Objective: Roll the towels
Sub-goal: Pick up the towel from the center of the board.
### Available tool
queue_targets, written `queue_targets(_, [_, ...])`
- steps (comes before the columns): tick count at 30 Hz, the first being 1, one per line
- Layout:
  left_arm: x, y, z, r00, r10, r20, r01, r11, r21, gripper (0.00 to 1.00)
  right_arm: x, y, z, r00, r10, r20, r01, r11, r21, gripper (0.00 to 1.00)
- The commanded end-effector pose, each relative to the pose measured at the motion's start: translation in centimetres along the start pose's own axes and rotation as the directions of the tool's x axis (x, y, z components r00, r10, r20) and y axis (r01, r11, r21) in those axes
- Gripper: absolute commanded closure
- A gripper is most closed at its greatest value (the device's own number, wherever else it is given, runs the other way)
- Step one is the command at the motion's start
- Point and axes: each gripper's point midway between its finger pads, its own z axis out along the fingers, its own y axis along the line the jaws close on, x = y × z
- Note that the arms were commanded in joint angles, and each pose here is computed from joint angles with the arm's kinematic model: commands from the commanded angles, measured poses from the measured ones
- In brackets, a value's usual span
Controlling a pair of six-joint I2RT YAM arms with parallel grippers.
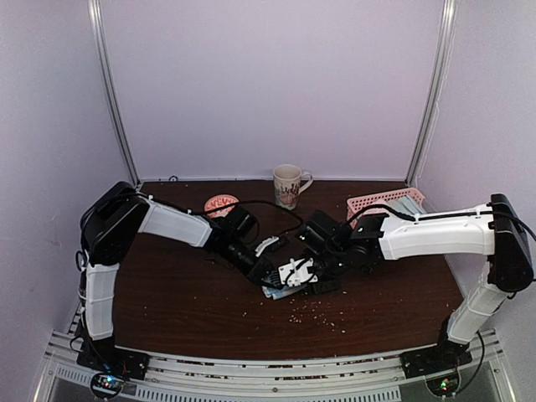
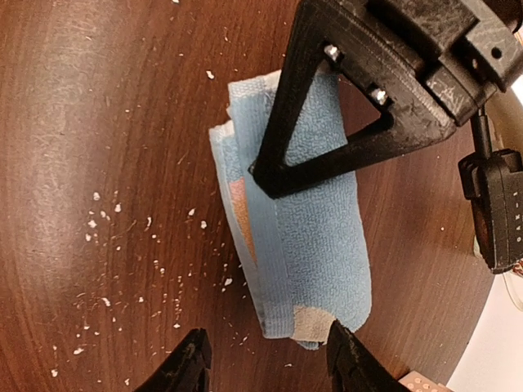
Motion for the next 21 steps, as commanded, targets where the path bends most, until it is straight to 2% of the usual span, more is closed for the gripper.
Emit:
queue_targets(1, [-0.1, -0.8, -0.2, 0.998, -0.055, 0.023, 0.052, 0.992, 0.119, 0.99, 0.1, -1.0, 1.5, 0.999, -0.028, -0.02, 0.03, 0.997, 0.07, 0.5])
queue_targets(21, [1.0, 0.0, 0.0, 0.988, -0.155, -0.006, 0.152, 0.963, 0.221, 1.0, 0.2, 1.5, 7.4, 0.993, -0.115, -0.023, 0.114, 0.993, -0.011, 0.45])
